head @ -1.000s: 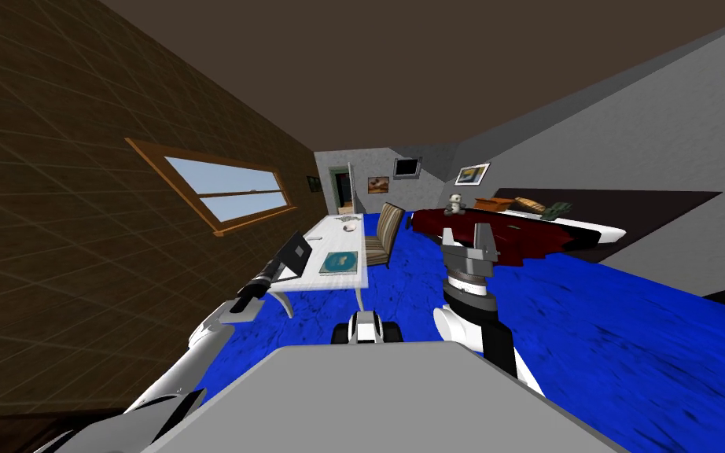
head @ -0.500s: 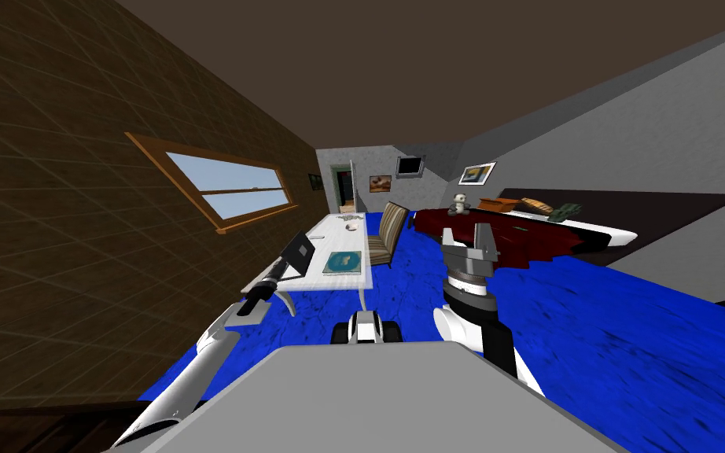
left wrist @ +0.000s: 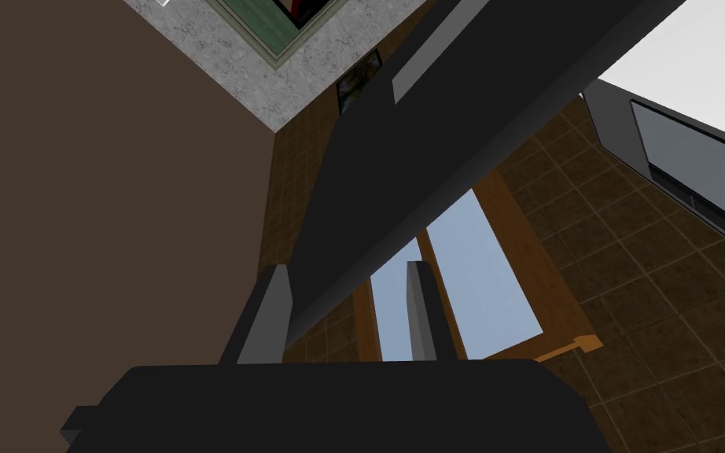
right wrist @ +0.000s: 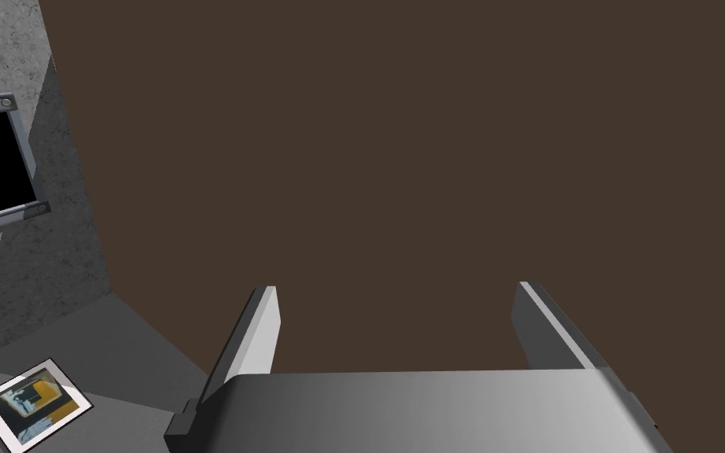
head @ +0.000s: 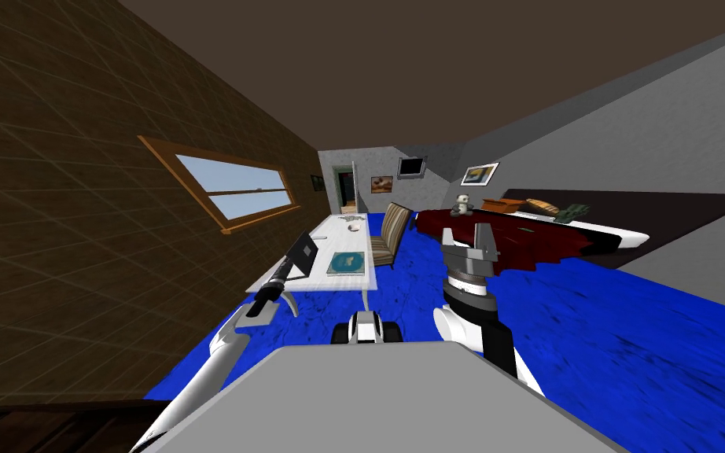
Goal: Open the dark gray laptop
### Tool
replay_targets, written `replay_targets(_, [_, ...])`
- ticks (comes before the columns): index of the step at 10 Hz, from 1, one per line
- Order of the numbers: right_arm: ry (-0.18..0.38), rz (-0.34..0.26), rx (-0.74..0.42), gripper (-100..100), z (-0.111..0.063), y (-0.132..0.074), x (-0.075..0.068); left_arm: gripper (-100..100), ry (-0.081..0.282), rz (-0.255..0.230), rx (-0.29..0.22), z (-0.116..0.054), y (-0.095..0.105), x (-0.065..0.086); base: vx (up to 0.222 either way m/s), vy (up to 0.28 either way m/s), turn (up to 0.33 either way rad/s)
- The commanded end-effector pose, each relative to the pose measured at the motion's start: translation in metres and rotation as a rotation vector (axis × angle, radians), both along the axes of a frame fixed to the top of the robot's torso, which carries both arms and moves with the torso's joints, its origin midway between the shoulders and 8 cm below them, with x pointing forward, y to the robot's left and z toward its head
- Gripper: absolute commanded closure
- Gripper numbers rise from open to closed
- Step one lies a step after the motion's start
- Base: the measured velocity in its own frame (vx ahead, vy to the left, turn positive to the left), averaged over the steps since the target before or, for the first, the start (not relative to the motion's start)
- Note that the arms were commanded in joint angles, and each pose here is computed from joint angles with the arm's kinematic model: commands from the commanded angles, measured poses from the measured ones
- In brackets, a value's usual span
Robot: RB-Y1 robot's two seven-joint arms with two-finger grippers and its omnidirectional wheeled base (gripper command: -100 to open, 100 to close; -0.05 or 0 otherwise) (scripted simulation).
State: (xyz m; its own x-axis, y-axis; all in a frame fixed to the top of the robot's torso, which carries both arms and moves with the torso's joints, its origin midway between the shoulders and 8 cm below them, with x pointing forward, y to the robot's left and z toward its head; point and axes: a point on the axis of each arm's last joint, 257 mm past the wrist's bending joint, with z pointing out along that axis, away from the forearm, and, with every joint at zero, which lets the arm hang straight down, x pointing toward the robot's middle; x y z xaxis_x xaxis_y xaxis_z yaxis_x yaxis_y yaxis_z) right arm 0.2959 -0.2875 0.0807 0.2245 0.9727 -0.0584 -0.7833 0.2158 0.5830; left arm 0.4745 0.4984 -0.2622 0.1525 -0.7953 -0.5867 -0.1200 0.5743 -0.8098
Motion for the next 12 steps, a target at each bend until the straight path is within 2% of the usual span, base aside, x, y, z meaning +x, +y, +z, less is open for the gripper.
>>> replay_targets(1, [0.0,0.0,0.0,0,0.0,0.0,0.0,100,0.056,-0.001,-0.005,-0.025,-0.031,-0.015,0.021,0.099,0.032])
replay_targets(2, [0.0,0.0,0.0,0,0.0,0.0,0.0,100,0.053,0.001,-0.025,-0.027,-0.038,-0.017,0.025,0.095,-0.014])
replay_targets(3, [0.0,0.0,0.0,0,0.0,0.0,0.0,100,0.012,-0.013,-0.036,-0.011,-0.052,-0.014,0.012,0.054,0.023])
replay_targets(4, [0.0,0.0,0.0,0,0.0,0.0,0.0,100,0.001,-0.016,-0.04,-0.007,-0.055,-0.013,-0.004,0.021,0.027])
replay_targets(5, [0.0,0.0,0.0,0,0.0,0.0,0.0,100,0.042,-0.002,-0.008,-0.015,-0.062,-0.026,0.028,0.083,0.017])
replay_targets(7, [0.0,0.0,0.0,0,0.0,0.0,0.0,100,-0.009,-0.009,-0.04,0.002,-0.08,-0.023,0.017,0.074,0.015])
replay_targets(8, [0.0,0.0,0.0,0,0.0,0.0,0.0,100,0.042,0.011,-0.008,-0.011,-0.082,-0.035,0.017,0.108,0.014])
replay_targets(10, [0.0,0.0,0.0,0,0.0,0.0,0.0,100,0.0,0.015,-0.044,0.004,-0.097,-0.035,0.026,0.081,0.003])
replay_targets(11, [0.0,0.0,0.0,0,0.0,0.0,0.0,100,-0.022,0.008,-0.039,0.015,-0.099,-0.033,0.005,0.005,0.012])
replay_targets(12, [0.0,0.0,0.0,0,0.0,0.0,0.0,100,0.036,0.038,-0.02,-0.001,-0.102,-0.047,0.028,0.072,0.024])
